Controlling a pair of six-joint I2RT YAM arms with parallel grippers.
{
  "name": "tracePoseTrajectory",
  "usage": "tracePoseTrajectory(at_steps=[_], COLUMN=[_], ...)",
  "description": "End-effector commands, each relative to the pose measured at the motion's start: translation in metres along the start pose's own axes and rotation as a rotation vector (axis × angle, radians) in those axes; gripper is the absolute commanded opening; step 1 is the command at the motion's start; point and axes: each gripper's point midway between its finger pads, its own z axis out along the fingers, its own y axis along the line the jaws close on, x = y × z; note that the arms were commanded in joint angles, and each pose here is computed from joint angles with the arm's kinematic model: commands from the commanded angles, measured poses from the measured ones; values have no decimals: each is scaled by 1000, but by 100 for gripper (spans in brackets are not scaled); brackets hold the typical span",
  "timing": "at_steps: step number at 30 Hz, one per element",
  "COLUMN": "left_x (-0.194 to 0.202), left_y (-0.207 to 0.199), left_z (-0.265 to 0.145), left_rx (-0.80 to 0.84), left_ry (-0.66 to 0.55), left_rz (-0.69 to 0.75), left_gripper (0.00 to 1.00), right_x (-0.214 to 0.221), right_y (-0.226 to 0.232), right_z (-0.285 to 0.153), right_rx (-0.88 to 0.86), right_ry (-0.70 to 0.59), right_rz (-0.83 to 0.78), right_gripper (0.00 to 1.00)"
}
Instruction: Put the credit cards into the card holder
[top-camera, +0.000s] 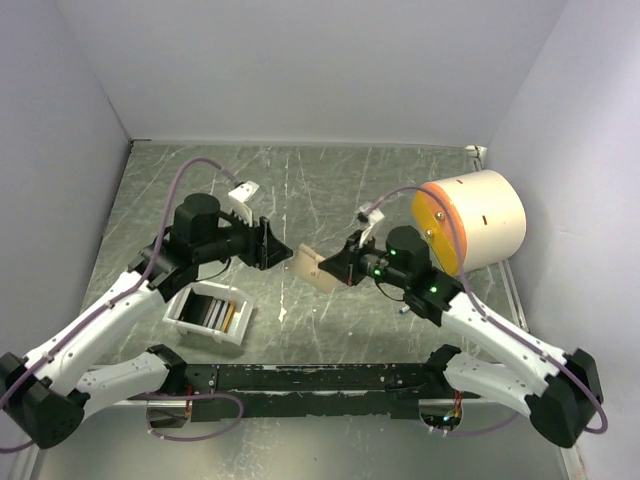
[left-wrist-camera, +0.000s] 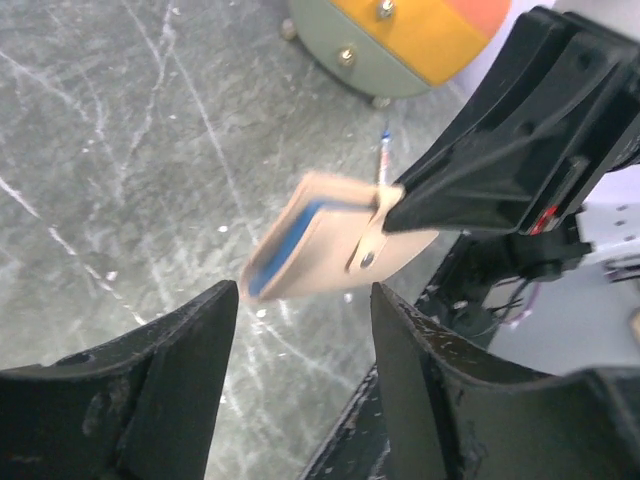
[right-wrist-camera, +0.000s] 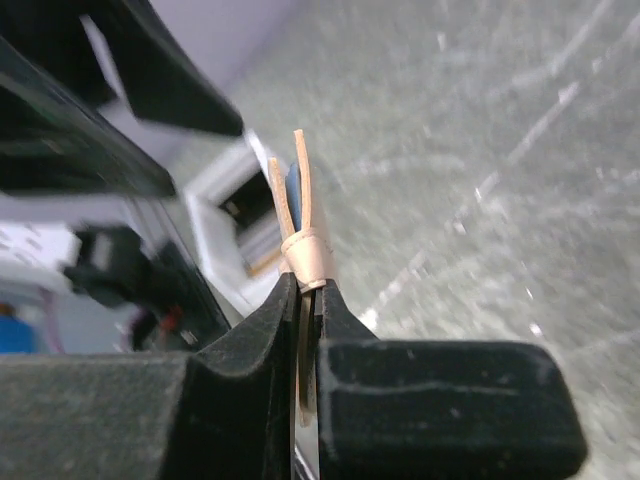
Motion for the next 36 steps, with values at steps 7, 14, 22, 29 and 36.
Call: tracePoseTrajectory(at_steps=[7,14,22,29,36], left_x=[-38,-39,-29,1,41], left_y=[-54,-66,-47,-4,16], left_z=[-27,-20,-11,10,30], left_rx=[266,385,291,58,-29], left_ry=[-287,-299,-300,-155,16], left_rz=[-216,-218,-236,-301,-392], left_gripper=[72,70,7,7,7], right_x=[-103,-90,-52,-22,2], right_y=[58,72,43,-23,-30], right_z=[-50,-40,-15,-20,-7], right_rx=[-224,-343,-169,266,307], right_ry=[-493,-426,-250,-102,29], right_rz=[294,378,379,349,324], right_gripper=[0,0,17,47,41])
